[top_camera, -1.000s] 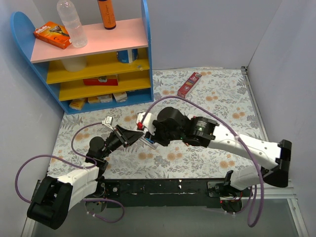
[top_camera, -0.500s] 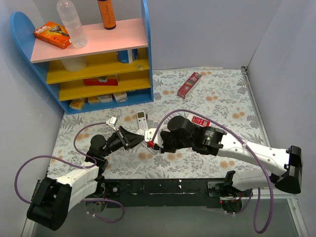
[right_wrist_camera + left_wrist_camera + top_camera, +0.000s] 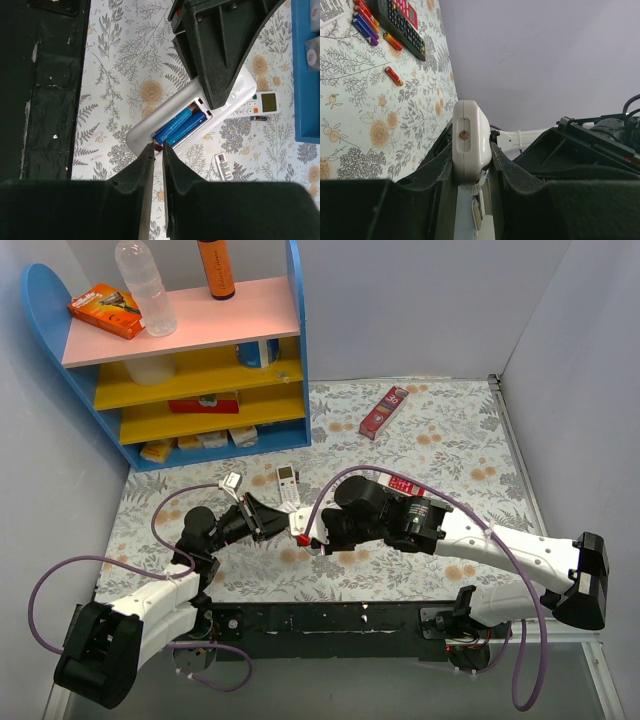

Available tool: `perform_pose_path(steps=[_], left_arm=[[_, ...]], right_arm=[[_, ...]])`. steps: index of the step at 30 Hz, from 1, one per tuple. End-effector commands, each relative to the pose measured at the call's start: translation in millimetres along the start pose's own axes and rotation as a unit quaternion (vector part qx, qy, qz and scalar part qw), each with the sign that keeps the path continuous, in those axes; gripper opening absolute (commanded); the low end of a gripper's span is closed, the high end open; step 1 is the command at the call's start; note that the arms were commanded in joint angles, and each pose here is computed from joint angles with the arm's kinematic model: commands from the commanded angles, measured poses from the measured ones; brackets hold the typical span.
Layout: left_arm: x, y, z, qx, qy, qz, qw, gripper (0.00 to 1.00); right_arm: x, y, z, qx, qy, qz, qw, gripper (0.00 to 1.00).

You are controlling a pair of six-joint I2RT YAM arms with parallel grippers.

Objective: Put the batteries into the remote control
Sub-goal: Load the battery into the remote control.

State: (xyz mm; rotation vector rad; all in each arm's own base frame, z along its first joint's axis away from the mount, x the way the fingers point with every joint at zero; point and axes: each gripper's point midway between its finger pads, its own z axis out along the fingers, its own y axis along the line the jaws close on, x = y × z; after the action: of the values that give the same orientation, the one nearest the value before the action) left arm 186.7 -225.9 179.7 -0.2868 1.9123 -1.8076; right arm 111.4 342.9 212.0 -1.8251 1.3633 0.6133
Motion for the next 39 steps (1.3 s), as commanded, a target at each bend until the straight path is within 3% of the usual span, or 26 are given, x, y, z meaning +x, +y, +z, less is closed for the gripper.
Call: perform_pose_path(steps=[1,39], left_arm=[[-2,-24,2,0.025,0.010,-0.016,1.000,0.00],[-3,-35,3,0.037,0.012,-0.012,0.999,0.00]], right_arm=[[-3,-5,0,0.003,0.001,-0.012,1.000,0.18],[2,-9,22,0.001,0.014,0.003,1.000,0.13]])
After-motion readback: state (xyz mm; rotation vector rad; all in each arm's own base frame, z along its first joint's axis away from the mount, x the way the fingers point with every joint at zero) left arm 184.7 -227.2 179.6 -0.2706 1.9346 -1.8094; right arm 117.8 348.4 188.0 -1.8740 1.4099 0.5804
